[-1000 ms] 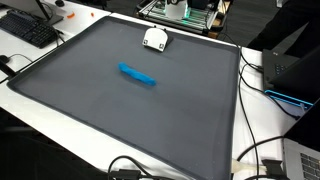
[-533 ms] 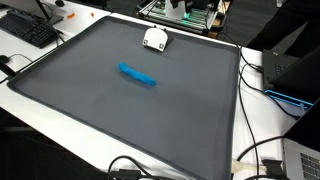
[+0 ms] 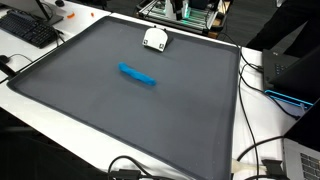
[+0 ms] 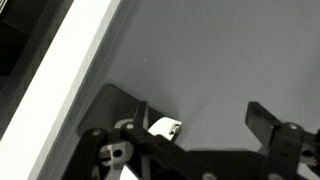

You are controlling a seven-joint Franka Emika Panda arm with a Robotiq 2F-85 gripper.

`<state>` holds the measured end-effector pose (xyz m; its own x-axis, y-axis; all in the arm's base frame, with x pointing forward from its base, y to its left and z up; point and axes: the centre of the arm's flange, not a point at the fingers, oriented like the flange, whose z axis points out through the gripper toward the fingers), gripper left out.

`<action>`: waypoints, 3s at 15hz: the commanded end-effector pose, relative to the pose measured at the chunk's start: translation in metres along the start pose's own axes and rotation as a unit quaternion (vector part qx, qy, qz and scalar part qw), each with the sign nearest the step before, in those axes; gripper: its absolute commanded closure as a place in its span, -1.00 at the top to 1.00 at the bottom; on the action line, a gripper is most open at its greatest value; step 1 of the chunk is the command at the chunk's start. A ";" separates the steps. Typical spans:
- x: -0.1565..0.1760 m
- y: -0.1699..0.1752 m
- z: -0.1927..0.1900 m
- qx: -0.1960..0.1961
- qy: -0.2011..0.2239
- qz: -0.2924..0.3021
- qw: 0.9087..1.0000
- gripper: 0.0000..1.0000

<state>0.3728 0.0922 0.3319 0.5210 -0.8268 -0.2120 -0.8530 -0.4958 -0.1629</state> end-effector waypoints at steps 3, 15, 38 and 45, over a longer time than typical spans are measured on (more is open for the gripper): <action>0.025 0.011 0.020 -0.010 0.017 0.090 0.996 1.00; 0.055 0.023 0.052 -0.040 0.037 0.114 0.992 1.00; 0.082 0.026 0.079 0.018 0.050 0.188 0.981 1.00; 0.086 0.020 0.079 0.032 0.065 0.188 0.979 1.00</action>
<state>0.4019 0.0319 0.2431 0.1671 -0.9750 -0.1467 -0.9784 -0.1456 -0.1469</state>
